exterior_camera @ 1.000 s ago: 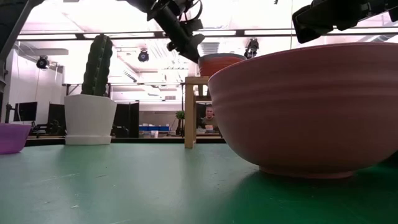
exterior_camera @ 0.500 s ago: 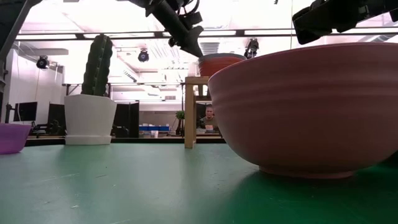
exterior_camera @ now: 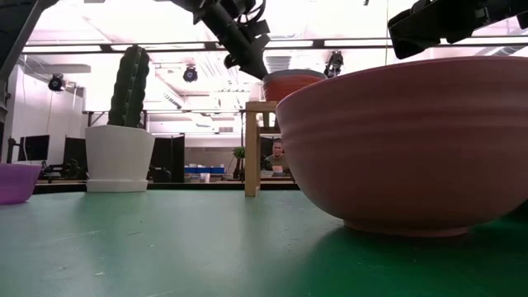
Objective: Place and stack bowls onto a shelf
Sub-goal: Stack the blue bowl on top of the light orange bowl on the shelf, then stack the dark green bowl on top of the blue bowl on the shelf
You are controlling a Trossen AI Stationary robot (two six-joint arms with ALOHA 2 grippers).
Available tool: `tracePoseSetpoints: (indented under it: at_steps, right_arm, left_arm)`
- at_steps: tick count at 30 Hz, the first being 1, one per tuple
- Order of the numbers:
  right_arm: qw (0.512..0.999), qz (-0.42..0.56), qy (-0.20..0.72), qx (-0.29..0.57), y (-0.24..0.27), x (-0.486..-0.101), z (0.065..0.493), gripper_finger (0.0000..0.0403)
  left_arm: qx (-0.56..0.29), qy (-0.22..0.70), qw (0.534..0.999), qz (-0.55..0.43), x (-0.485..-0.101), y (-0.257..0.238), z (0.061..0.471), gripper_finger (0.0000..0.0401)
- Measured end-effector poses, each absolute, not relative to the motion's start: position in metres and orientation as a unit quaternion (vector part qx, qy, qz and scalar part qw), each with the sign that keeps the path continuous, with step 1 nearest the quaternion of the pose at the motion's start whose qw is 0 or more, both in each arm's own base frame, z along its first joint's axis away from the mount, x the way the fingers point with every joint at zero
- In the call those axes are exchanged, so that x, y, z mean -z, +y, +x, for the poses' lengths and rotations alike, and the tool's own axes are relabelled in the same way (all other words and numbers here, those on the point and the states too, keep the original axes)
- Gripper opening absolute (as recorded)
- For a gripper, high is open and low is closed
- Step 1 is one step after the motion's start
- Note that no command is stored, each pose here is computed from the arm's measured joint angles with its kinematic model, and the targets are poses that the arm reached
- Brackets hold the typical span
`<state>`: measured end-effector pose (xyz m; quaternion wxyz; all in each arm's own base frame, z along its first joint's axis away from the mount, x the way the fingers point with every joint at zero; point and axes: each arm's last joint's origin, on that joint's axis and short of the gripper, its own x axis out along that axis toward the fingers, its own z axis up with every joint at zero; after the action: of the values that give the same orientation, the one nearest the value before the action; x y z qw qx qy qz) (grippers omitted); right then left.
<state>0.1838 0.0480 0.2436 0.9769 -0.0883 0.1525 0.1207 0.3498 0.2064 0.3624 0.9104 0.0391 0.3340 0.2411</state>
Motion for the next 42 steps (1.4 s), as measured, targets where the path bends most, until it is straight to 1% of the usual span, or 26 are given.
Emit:
tracePoseSetpoints:
  at_steps: [6, 10, 15, 18, 22, 27, 29, 32, 34, 38, 42]
  right_arm:
    - [0.977, -0.088, 0.152, -0.121, 0.048, -0.244, 0.184, 0.0009]
    - [0.977, -0.084, 0.152, -0.12, 0.048, -0.244, 0.184, 0.0009]
    - [0.981, -0.038, 0.153, -0.112, 0.048, -0.245, 0.184, 0.0009]
    - [0.984, 0.0, 0.147, -0.102, 0.049, -0.25, 0.186, 0.0009]
    - [0.985, 0.022, 0.127, -0.118, 0.058, -0.26, 0.191, 0.0009]
    - [0.979, 0.061, 0.149, -0.122, 0.069, -0.266, 0.206, 0.0009]
    - [0.973, 0.083, 0.18, -0.116, 0.071, -0.268, 0.212, 0.0009]
    - [0.951, 0.109, 0.272, -0.093, 0.073, -0.268, 0.218, 0.0009]
    - [0.928, 0.123, 0.344, -0.068, 0.074, -0.265, 0.219, 0.0009]
    - [0.878, 0.147, 0.456, -0.021, 0.074, -0.267, 0.22, 0.0009]
    - [0.83, 0.15, 0.537, -0.008, 0.076, -0.27, 0.221, 0.0009]
  left_arm:
    - [-0.243, 0.328, 0.913, 0.026, -0.364, 0.203, 0.352, 0.0]
    - [-0.23, 0.319, 0.919, 0.026, -0.374, 0.186, 0.352, 0.0]
    - [-0.182, 0.31, 0.932, 0.041, -0.4, 0.137, 0.341, 0.0]
    - [-0.142, 0.303, 0.941, 0.052, -0.407, 0.101, 0.333, 0.0]
    - [-0.09, 0.281, 0.954, 0.058, -0.401, 0.054, 0.318, 0.0]
    - [-0.029, 0.219, 0.974, 0.047, -0.38, 0.002, 0.295, 0.0]
    - [-0.018, 0.19, 0.98, 0.047, -0.37, -0.015, 0.285, 0.0]
    - [-0.019, 0.167, 0.984, 0.056, -0.351, -0.034, 0.271, 0.0]
    - [-0.026, 0.157, 0.985, 0.062, -0.338, -0.042, 0.262, 0.0]
    - [-0.048, 0.139, 0.987, 0.062, -0.314, -0.051, 0.246, 0.0]
    - [-0.06, 0.129, 0.988, 0.062, -0.293, -0.05, 0.234, 0.0]
